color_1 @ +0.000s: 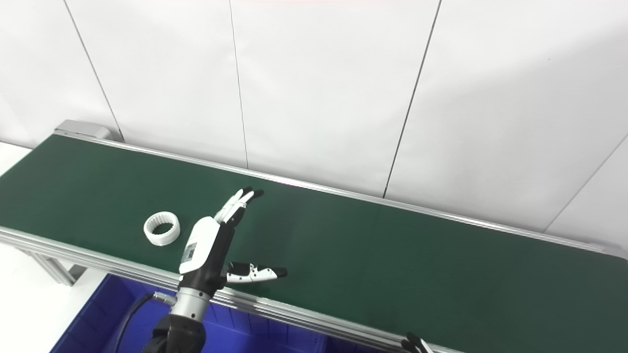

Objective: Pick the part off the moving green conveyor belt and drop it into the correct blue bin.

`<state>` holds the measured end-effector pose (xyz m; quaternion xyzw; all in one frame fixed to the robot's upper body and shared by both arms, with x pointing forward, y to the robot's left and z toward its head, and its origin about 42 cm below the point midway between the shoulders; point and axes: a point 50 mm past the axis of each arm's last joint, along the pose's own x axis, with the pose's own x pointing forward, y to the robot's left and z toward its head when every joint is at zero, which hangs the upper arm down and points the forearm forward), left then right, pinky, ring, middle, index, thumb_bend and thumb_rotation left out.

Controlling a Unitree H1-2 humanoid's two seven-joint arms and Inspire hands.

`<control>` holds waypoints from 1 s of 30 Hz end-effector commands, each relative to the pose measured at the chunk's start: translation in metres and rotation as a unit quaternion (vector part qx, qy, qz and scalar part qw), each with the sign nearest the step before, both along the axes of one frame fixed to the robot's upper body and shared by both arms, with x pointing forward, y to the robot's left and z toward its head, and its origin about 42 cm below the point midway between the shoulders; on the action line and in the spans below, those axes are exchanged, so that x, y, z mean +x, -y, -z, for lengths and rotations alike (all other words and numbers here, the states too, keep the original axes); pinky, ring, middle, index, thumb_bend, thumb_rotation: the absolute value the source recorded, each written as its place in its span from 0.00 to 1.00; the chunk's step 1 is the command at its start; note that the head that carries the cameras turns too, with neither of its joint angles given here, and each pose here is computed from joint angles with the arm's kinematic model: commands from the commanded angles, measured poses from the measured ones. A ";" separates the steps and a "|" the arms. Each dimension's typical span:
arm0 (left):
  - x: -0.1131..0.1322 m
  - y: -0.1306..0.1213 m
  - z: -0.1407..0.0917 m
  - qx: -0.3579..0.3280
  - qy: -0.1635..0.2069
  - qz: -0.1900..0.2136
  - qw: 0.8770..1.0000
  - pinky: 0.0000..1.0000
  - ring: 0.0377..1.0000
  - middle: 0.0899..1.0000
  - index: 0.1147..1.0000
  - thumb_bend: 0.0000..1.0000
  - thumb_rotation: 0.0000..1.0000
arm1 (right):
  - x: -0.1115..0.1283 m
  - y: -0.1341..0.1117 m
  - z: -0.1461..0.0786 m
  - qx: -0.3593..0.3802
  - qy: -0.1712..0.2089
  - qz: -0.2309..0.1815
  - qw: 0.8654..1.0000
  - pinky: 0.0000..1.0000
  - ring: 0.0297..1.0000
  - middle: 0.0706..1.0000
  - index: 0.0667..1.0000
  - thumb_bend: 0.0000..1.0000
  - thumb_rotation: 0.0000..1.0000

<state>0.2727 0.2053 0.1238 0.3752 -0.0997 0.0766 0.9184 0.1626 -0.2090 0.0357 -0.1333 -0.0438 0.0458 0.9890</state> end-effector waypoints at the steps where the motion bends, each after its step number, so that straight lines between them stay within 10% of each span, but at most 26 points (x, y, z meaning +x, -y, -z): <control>1: 0.011 -0.004 -0.009 0.025 0.014 -0.010 1.000 0.95 0.97 0.98 0.89 0.82 0.22 | 0.002 -0.001 -0.013 0.015 0.043 0.001 0.999 0.66 0.74 0.77 0.82 0.56 0.32; 30: 0.044 -0.062 0.014 0.129 -0.030 -0.119 0.984 0.94 0.96 0.96 0.90 0.86 0.19 | 0.000 -0.001 -0.015 0.024 0.050 0.007 0.998 0.63 0.72 0.75 0.80 0.56 0.40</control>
